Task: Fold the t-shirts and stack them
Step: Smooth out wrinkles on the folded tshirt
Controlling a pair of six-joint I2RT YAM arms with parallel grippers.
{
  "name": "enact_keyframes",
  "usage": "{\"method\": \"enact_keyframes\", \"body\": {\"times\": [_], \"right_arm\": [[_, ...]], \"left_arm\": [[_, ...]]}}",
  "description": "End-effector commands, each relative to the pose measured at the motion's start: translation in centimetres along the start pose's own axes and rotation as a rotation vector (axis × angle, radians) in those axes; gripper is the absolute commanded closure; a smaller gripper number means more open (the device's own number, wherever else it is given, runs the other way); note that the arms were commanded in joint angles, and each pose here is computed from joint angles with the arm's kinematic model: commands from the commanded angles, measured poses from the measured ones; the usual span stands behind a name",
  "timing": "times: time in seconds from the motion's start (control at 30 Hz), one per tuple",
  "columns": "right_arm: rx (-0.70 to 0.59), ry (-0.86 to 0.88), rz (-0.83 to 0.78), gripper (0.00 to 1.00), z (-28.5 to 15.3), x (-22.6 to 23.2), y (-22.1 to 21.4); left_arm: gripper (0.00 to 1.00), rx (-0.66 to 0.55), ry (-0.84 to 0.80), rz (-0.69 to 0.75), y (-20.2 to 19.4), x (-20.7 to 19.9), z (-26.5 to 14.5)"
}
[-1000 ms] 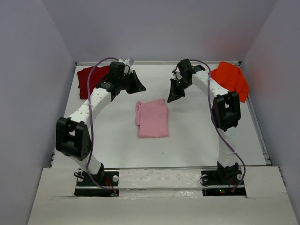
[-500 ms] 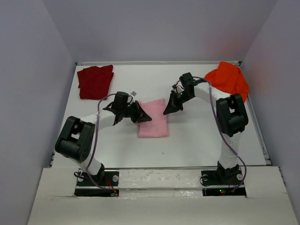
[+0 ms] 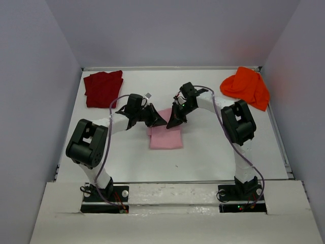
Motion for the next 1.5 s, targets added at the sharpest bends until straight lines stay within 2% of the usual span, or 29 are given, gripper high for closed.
{"method": "enact_keyframes", "body": {"times": [0.0, 0.27, 0.5, 0.77, 1.03, 1.47], "right_arm": [[-0.042, 0.005, -0.052, 1.00, 0.4, 1.2, 1.0], [-0.057, -0.012, -0.055, 1.00, 0.8, 0.9, 1.6], [-0.068, -0.028, -0.061, 1.00, 1.0, 0.6, 1.9], [-0.124, -0.191, -0.080, 1.00, 1.4, -1.9, 3.2], [-0.174, -0.371, -0.115, 1.00, 0.7, -4.8, 3.5], [-0.173, -0.442, -0.128, 1.00, -0.6, -6.9, 2.0]], "left_arm": [[1.00, -0.001, 0.023, 0.068, 1.0, -0.3, 0.4], [1.00, 0.047, 0.175, 0.140, 1.1, 2.0, 1.7], [1.00, 0.074, 0.197, 0.151, 0.6, 2.9, 2.7], [1.00, 0.100, 0.236, 0.160, 0.1, 3.6, 3.0], [1.00, 0.098, 0.312, 0.213, 0.5, 3.8, 2.2], [1.00, 0.090, 0.392, 0.244, 0.8, 5.1, -0.1]]}}
Point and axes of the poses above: each gripper's point midway between its finger pads, its own z axis out along the fingers, its own x axis along the line the jaws close on, y = z × x, the point moved 5 cm from there along -z, back along the fingers, and after that the axes turned 11 degrees about z, right-handed, at the moved point
